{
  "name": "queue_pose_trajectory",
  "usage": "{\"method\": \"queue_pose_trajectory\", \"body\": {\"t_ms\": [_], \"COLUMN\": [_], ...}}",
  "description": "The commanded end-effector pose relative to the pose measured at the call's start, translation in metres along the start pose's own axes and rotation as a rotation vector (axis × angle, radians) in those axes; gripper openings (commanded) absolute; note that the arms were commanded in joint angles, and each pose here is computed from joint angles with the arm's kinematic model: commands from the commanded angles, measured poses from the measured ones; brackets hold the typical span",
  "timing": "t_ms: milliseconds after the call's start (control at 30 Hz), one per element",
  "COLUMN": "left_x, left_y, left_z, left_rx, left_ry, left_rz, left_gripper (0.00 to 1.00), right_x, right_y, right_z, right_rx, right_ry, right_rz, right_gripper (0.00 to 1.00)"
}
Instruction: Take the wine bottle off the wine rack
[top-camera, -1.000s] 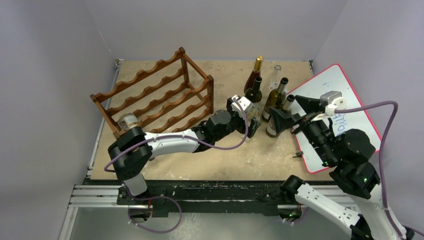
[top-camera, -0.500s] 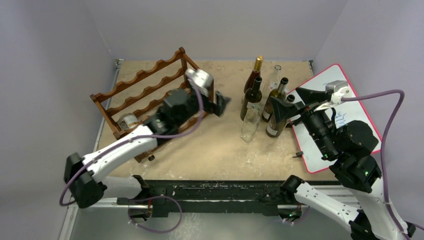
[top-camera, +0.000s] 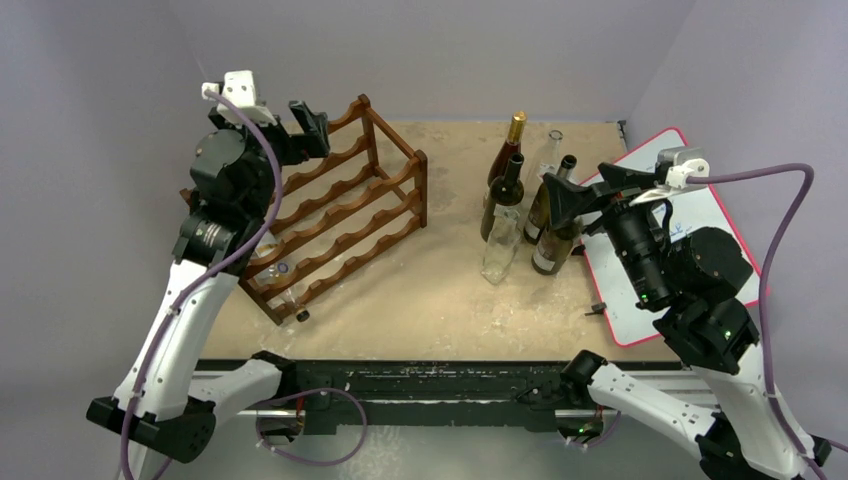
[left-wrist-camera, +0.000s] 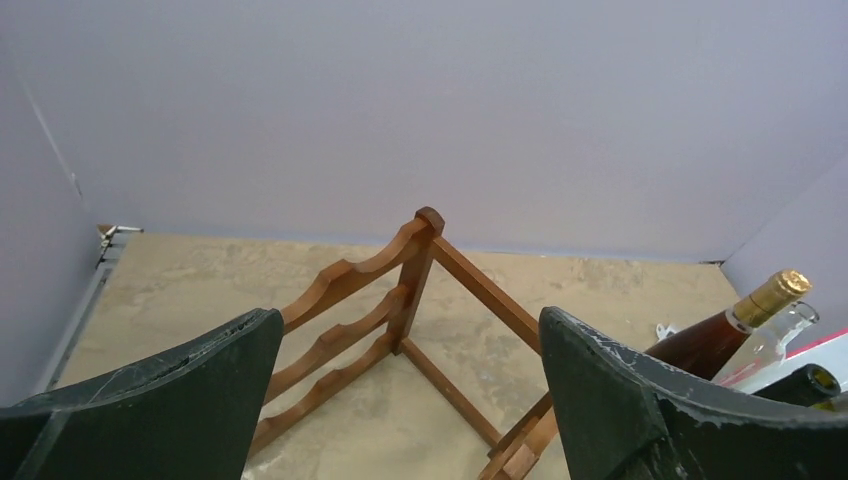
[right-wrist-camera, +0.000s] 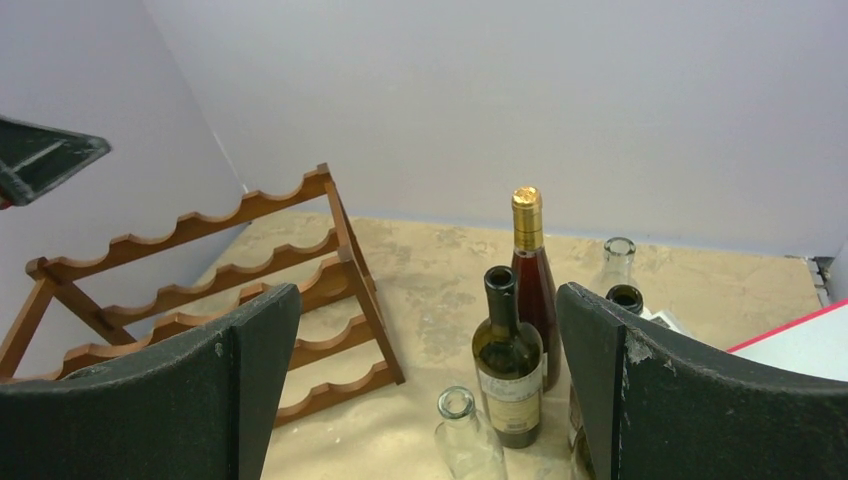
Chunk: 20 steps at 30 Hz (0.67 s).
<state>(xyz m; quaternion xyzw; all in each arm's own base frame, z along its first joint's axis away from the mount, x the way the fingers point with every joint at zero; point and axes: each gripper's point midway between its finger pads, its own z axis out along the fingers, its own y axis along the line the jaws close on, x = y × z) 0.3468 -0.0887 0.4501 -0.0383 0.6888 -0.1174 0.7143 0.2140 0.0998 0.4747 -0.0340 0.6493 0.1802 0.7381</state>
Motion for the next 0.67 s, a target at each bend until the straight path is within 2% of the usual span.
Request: {"method": "queue_pose_trajectory", "body": {"t_ms": [0,267,500,633], "left_x": [-0.052,-0.105,-0.114,-0.117], "left_y": [0.012,0.002,0.005,0.006], "left_z": [-0.036,-0.093,-0.112,-0.117], "left_rx": [-0.040,0.074,0.079,0.080], "left_ry": [-0.155,-0.376,-0.414,-0.425], "left_rz": [-0.036,-0.085,-0.110,-0.119], "left_gripper": [1.00,1.00,1.00,1.00], "right_x": [-0.028,-0.037,-0.043,-0.048], "right_y": [-0.002,-0.004,-0.008,-0.015], "right_z": [0.000,0.004,0.001,-0.010], "right_rx": [0.023,0.051,0.062,0.063], "right_ry": [-0.076,-0.091,-0.111,-0.178], "right_rz": [0.054,0.049,0.051,0.053], "right_gripper": [1.00,1.00,1.00,1.00]}}
